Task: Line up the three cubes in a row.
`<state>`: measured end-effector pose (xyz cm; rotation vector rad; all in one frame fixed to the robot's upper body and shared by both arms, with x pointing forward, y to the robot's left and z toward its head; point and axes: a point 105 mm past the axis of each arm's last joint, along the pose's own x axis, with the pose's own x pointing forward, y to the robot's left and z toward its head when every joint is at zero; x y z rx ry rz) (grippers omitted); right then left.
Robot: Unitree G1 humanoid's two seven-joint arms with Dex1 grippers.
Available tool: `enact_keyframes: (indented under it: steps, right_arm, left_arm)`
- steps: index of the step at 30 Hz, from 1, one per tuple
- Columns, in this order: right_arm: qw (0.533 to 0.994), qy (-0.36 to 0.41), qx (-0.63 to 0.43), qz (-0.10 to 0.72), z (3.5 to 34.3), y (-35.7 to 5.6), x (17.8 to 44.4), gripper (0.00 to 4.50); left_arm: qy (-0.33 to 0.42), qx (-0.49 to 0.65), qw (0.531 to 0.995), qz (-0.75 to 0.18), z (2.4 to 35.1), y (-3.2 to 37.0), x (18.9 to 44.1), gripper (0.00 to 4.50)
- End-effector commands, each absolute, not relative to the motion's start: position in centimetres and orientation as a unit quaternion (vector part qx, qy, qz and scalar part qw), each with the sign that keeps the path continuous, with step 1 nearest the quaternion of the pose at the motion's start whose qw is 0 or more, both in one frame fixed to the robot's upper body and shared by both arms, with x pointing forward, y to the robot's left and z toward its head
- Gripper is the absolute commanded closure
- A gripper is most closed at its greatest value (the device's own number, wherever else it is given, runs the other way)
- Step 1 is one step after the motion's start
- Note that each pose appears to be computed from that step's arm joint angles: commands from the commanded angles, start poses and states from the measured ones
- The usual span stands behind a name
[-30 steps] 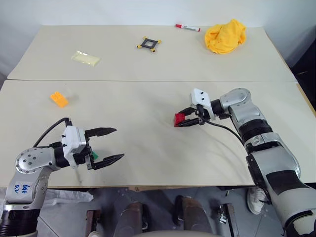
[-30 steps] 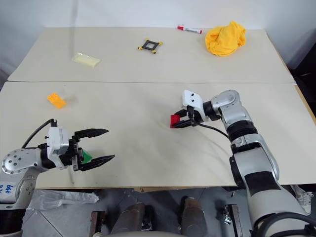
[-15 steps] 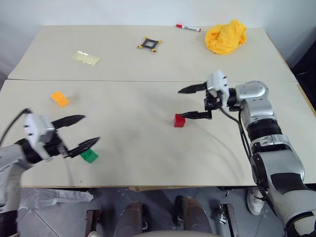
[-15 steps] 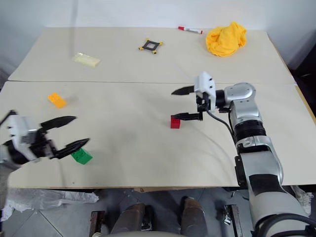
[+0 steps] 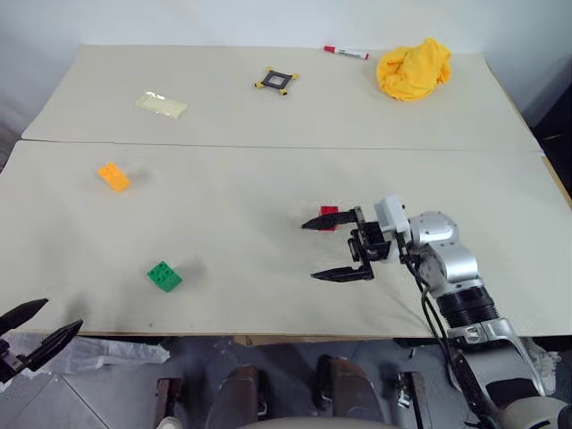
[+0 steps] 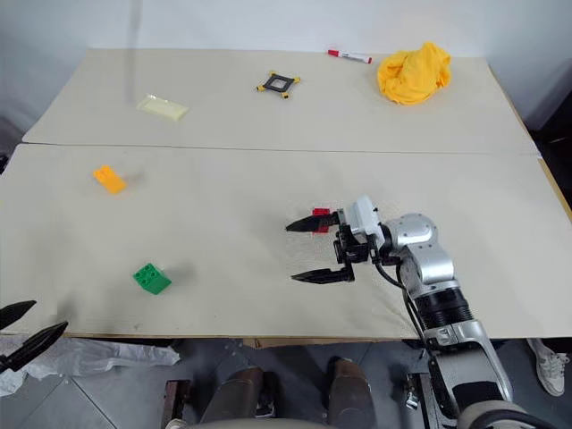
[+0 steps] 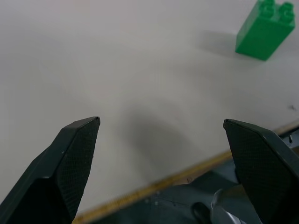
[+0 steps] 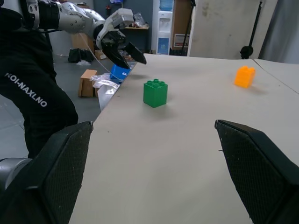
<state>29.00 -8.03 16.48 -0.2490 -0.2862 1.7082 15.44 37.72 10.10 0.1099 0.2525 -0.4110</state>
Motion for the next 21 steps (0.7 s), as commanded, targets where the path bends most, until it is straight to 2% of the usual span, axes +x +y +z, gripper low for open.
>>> enact_keyframes:
  steps: [1, 6, 12, 16, 21]
  right_arm:
    - [0.624, -0.139, -0.138, 0.757, 16.8, -9.3, 28.4, 0.10]
    - [0.643, -0.108, -0.151, 0.743, 17.1, -11.8, 28.5, 0.10]
    - [0.659, -0.070, -0.158, 0.732, 16.2, -13.7, 27.8, 0.10]
    - [0.675, -0.063, -0.148, 0.720, 16.0, -13.8, 27.4, 0.00]
    - [0.698, -0.063, -0.141, 0.699, 15.7, -13.8, 26.9, 0.00]
  left_arm:
    - [0.092, 0.076, 0.954, -0.273, 11.6, 34.3, 16.6, 0.00]
    - [0.072, 0.077, 0.937, -0.333, 13.0, 29.7, 18.9, 0.00]
    - [0.091, 0.068, 0.925, -0.362, 11.8, 26.7, 20.6, 0.00]
    - [0.091, 0.090, 0.929, -0.347, 10.7, 27.1, 21.8, 0.82]
    - [0.087, 0.083, 0.926, -0.357, 10.3, 26.7, 23.3, 2.29]
